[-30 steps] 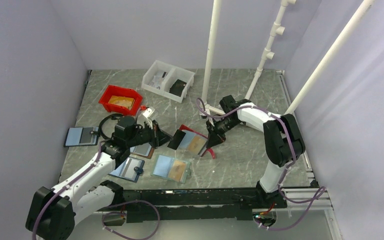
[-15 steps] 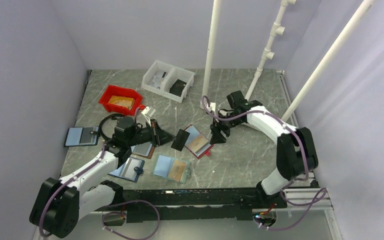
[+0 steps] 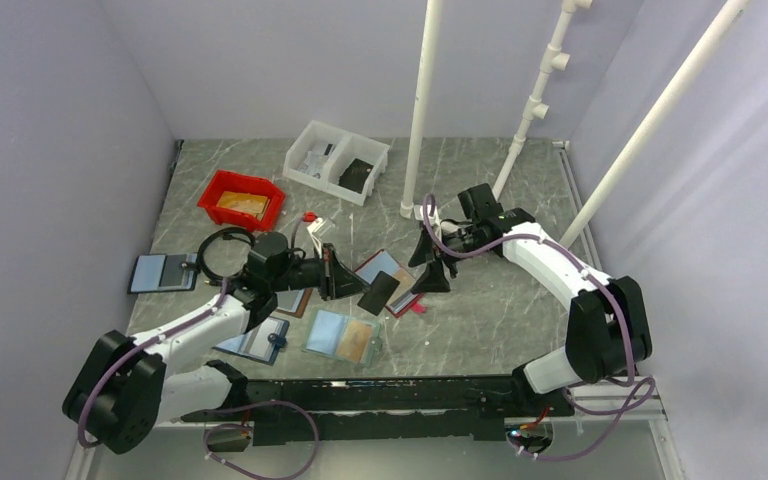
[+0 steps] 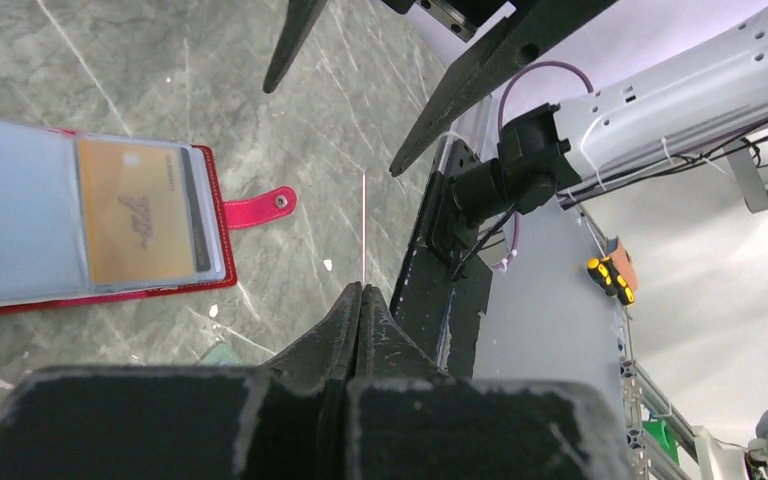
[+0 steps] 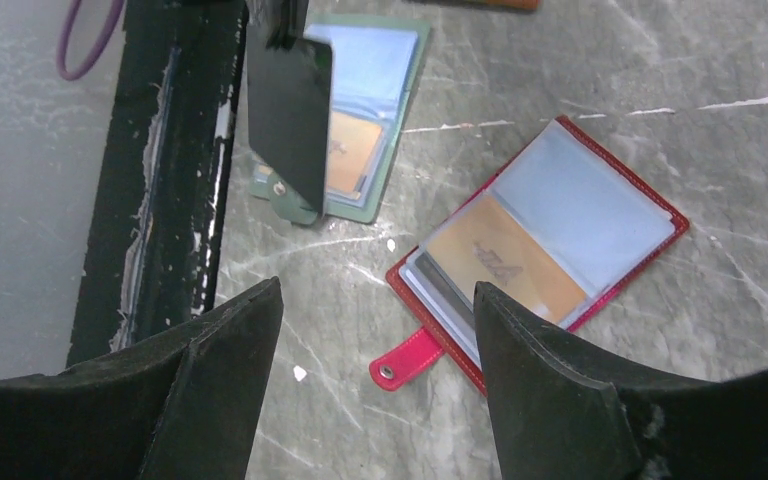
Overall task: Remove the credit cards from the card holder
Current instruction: Place the credit card in the storage box.
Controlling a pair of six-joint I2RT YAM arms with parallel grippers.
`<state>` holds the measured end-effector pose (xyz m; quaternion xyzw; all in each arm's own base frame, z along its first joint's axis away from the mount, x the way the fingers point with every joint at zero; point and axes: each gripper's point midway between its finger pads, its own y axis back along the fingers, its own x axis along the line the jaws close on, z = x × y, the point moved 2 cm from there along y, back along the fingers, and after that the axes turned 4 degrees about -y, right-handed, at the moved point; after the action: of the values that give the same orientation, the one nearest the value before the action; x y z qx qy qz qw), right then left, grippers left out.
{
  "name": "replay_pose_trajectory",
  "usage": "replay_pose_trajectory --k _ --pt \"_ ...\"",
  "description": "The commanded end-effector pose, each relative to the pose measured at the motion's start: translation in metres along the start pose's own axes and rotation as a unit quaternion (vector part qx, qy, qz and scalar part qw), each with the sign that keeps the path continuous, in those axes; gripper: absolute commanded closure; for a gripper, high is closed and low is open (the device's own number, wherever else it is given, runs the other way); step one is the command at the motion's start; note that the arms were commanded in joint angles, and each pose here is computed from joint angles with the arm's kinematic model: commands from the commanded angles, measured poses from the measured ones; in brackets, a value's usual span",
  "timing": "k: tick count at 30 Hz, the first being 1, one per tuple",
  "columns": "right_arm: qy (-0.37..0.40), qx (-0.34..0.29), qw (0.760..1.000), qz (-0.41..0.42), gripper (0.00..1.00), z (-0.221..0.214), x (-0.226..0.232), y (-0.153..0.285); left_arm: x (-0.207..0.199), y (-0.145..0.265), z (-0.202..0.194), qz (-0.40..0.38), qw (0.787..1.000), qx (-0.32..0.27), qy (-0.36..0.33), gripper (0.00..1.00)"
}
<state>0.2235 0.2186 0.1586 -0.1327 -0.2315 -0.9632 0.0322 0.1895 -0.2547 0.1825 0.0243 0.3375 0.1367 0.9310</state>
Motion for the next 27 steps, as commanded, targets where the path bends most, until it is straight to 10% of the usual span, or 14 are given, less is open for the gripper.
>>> replay_pose_trajectory --k 1,11,19,23,27 --pt "-0.010 -0.047 0.998 0.033 0.28 0.016 0.004 -0.006 -0.011 -0.010 0.010 -0.031 0.999 0.005 -0.038 1.00" --pt "-0.074 -0.048 0.991 0.103 0.41 0.017 0.017 -0.030 -0.015 -0.023 0.007 -0.049 0.998 0.020 -0.041 1.00" --pt "-0.099 -0.055 0.979 0.168 1.00 0.024 0.028 -0.034 -0.012 -0.023 0.003 -0.042 0.998 0.023 -0.039 1.00" --pt "-0.078 -0.053 0.980 0.175 1.00 0.025 0.032 -0.031 -0.011 -0.022 0.003 -0.030 0.999 0.023 -0.035 1.00" --pt "-0.045 -0.034 0.986 0.157 1.00 0.023 0.031 -0.027 -0.005 -0.017 0.004 0.007 0.999 0.030 -0.022 0.65"
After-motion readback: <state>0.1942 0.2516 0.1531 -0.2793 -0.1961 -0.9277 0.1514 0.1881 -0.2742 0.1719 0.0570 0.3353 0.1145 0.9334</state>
